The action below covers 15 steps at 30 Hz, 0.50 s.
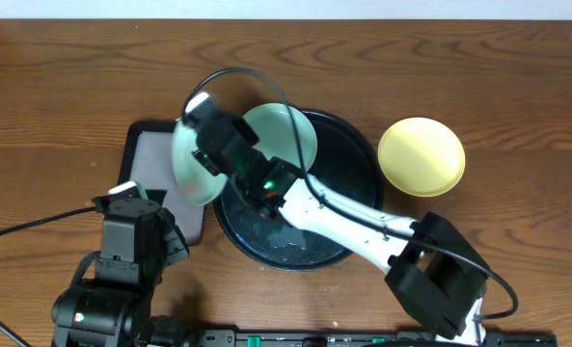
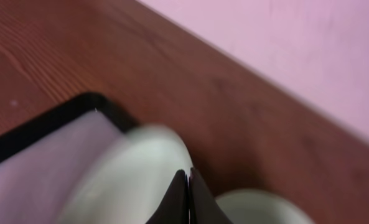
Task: Clean dirty plates on tray and stack at the side
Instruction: 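Lift the green plate with the right gripper and carry it left, then lower the green plate onto the left rack with the right gripper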
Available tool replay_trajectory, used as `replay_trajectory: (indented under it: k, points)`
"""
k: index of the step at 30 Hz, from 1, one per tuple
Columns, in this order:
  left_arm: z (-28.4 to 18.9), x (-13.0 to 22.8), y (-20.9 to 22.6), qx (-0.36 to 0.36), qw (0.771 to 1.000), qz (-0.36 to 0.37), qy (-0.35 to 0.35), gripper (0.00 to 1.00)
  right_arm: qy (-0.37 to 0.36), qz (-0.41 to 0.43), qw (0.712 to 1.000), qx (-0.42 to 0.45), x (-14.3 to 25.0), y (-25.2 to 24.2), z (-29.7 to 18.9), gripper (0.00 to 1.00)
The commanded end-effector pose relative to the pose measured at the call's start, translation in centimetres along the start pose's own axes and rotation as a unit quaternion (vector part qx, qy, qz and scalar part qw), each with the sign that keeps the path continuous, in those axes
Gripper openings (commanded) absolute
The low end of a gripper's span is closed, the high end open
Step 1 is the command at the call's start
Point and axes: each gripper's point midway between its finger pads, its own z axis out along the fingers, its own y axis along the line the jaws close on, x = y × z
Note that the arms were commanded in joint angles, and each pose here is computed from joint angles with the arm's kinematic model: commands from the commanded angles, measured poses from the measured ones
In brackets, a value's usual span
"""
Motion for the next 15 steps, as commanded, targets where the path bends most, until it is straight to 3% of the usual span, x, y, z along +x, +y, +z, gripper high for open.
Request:
replay_trajectory:
  k: [1,9,15]
  points:
    - [0.0,0.1,0.5,-0.013,1.0,0.009,0.0,0.08,-0.037,-0.131,0.99,0.026,-2.6,0.5,-0.8,0.01]
    - [0.0,0.6,0.8,-0.019,1.0,0.012,0.01,0.08,-0.105,-0.294,0.95,0.03,-6.0,3.7,-2.4,0.01]
    - [0.0,0.6,0.8,-0.019,1.0,0.012,0.01,0.08,-0.126,-0.372,0.919,0.041,-7.1,4.7,-3.1,0.01]
